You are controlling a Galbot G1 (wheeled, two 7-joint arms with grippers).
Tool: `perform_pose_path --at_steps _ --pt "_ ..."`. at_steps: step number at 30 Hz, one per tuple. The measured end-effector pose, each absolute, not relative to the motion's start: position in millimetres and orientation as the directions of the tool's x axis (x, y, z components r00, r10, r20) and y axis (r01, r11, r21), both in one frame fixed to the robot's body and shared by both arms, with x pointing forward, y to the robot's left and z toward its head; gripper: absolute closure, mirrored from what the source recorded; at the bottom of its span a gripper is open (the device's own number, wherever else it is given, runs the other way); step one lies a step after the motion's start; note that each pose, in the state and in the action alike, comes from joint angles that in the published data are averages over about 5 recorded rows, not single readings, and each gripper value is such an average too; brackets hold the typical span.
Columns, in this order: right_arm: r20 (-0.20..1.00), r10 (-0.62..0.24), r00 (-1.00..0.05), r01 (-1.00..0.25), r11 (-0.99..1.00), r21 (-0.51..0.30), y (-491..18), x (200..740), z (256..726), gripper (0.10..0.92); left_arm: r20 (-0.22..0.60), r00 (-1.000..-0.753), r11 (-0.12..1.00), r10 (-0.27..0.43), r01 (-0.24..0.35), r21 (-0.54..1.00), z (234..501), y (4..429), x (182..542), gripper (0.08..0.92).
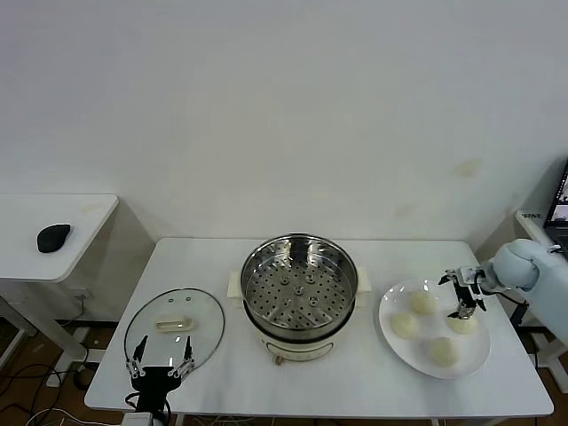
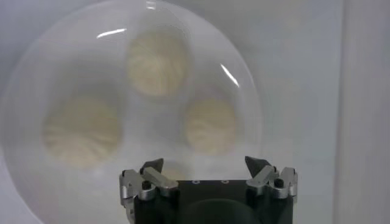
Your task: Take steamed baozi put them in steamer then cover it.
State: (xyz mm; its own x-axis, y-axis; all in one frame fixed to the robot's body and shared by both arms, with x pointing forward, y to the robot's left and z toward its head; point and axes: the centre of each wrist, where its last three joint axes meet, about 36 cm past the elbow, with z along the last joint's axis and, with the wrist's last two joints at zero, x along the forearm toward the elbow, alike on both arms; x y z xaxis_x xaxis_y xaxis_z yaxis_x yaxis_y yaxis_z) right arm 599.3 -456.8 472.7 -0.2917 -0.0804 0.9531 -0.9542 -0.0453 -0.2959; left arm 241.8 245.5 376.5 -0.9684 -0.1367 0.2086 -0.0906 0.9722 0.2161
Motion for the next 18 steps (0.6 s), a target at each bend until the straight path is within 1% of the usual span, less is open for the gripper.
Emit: perform_pose_path --at_steps 12,18 --pt "0.959 -0.066 -0.275 -0.958 -0.067 -0.279 -430.6 619.7 452.7 0.205 0.203 -0.969 0.968 -0.144 -0.095 0.234 375.9 250.9 241.4 0.177" --pt "0.962 -0.052 -0.267 -0.961 -0.066 -0.270 -427.4 621.4 446.5 0.275 0.195 -0.970 0.967 -0.147 -0.099 0.234 377.6 250.9 242.1 0.177"
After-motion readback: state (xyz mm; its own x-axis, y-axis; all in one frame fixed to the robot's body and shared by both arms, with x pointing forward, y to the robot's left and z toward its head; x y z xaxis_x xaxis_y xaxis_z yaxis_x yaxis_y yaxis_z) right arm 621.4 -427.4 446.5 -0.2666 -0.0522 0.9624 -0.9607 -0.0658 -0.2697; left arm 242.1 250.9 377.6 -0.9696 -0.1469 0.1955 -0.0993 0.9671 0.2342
